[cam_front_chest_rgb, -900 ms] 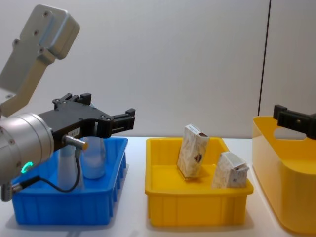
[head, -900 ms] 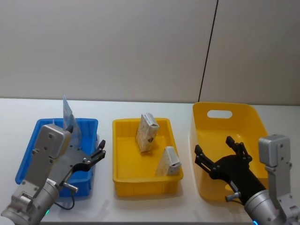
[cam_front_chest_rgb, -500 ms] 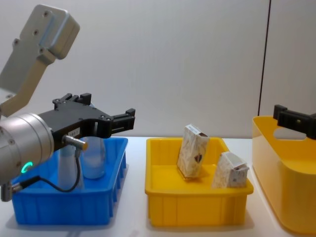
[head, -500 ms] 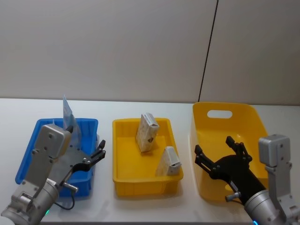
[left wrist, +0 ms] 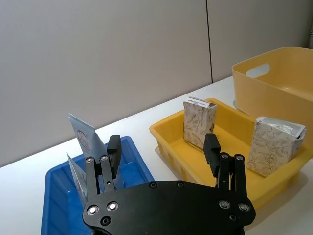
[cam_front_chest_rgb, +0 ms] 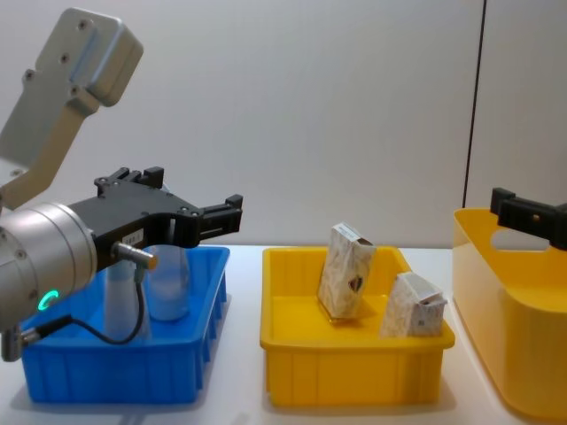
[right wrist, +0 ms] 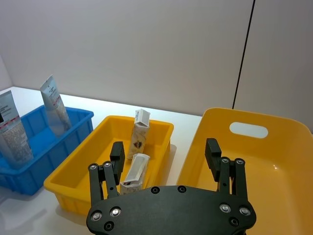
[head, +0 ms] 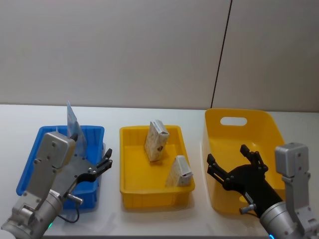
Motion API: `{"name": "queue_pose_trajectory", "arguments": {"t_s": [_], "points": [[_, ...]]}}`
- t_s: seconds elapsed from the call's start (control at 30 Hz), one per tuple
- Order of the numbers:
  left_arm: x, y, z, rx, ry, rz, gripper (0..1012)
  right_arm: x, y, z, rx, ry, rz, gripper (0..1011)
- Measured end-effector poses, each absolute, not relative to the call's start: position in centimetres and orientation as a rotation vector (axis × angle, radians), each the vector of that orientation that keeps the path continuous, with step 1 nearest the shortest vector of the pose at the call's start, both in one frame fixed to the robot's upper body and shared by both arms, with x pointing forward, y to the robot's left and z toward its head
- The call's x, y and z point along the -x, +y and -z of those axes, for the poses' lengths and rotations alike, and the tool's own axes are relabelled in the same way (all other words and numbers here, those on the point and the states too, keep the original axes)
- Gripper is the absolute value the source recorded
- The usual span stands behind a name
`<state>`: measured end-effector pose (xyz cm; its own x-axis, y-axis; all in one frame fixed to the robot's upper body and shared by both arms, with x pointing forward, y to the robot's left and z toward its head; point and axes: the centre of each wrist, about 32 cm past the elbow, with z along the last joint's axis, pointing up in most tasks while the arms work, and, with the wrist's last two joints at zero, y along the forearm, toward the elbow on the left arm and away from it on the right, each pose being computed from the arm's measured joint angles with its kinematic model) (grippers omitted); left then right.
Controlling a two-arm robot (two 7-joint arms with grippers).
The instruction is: Bimanual collaborative sorting of washing and personal care products
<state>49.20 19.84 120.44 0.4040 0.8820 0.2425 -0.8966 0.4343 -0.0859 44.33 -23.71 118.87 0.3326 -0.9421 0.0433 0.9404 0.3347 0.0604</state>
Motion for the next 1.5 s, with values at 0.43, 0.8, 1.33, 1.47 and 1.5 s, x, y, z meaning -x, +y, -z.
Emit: {"name": "queue_pose_trajectory", "arguments": {"t_s": [0.43,0.8,1.33,1.47,1.5], "points": [[-49.2,19.8,-120.4,-0.061,-0.268,-1.124,1001,-44.3,-23.7,-118.9,-0.026,-0.074,1.230,1004],[-49.2,19.8,-120.4,-0.061,-0.268,-1.124,1001,-44.4,-23.1,-119.1,-0.011,-0.047,1.234,1004],[-49.2,19.8,-120.4,-0.061,-0.268,-1.124,1001,-45.1,-20.1,-120.4,0.068,0.042,1.237,1004],[-49.2,19.8,-120.4,-0.061,-0.268,-1.124,1001,-45.4,-19.5,-120.7,0.088,0.062,1.239,1004],[-49.2,19.8,-120.4,-0.061,-0.268,-1.124,1002,-45.5,-19.1,-120.8,0.094,0.071,1.241,1004]]}}
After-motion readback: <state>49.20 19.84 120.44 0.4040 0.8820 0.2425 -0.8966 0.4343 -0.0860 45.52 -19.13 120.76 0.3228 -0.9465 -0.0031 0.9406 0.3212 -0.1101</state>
